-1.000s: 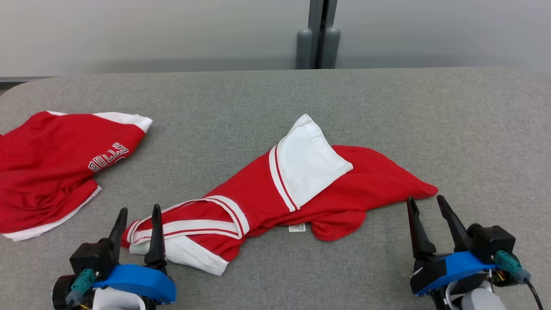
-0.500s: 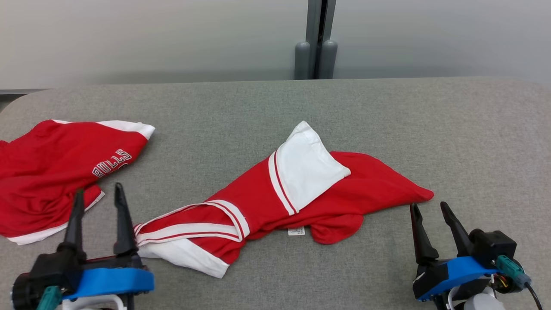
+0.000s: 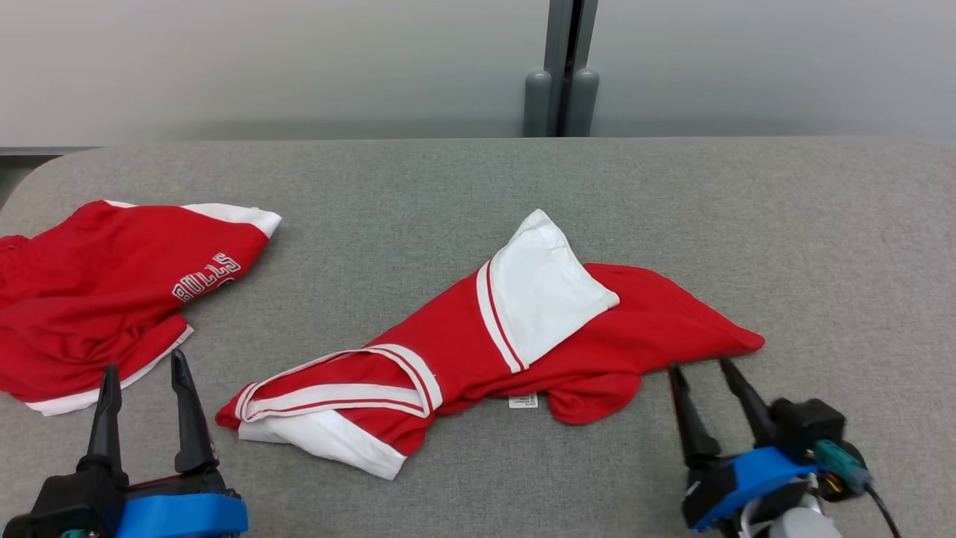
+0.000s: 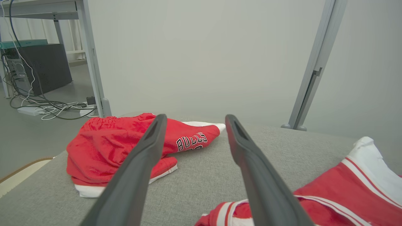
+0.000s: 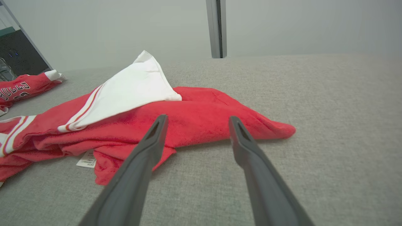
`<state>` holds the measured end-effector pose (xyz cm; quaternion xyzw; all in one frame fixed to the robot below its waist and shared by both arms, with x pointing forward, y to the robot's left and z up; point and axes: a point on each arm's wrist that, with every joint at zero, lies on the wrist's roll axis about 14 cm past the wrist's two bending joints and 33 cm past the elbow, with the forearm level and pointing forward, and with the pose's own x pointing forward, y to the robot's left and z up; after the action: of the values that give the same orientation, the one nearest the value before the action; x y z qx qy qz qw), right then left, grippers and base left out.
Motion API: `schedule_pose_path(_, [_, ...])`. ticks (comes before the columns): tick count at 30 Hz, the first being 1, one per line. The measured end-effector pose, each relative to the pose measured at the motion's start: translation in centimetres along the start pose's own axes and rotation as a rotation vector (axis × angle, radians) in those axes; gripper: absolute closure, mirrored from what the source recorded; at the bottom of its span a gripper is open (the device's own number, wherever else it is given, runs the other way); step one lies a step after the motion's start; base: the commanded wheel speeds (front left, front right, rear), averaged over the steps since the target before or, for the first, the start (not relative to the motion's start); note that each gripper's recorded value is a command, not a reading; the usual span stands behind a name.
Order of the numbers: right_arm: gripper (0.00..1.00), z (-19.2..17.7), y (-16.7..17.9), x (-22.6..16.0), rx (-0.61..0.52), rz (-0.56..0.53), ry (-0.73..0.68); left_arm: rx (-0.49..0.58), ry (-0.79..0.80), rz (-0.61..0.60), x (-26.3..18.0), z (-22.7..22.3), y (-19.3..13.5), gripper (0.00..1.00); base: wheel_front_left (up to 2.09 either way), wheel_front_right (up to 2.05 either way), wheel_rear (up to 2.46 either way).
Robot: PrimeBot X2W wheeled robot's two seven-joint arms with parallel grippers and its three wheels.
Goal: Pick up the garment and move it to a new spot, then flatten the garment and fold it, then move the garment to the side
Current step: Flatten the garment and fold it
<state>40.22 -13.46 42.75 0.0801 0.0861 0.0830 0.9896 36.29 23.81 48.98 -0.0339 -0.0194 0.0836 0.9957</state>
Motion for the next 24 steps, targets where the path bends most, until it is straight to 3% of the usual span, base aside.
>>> schedule_pose_path(10, [0.00,-1.8,7.1,1.6,-0.138,0.242,0.109,0.007,0.009,-0.001,-0.2,-0.3,0.3,0.00,0.00,0.00,0.00])
schedule_pose_path(22, [0.00,-6.9,8.3,1.9,-0.311,0.335,0.321,-0.010,0.029,0.024,-0.4,-0.9,0.7,0.00,0.00,0.00,0.00])
schedule_pose_path(23, [0.51,-7.0,8.1,2.0,-0.312,0.334,0.327,-0.010,0.030,0.024,-0.4,-0.9,0.6,0.00,0.00,0.00,0.00])
schedule_pose_path(24, [0.92,-7.0,8.0,2.2,-0.314,0.332,0.326,-0.011,0.031,0.023,-0.4,-1.0,0.6,0.00,0.00,0.00,0.00])
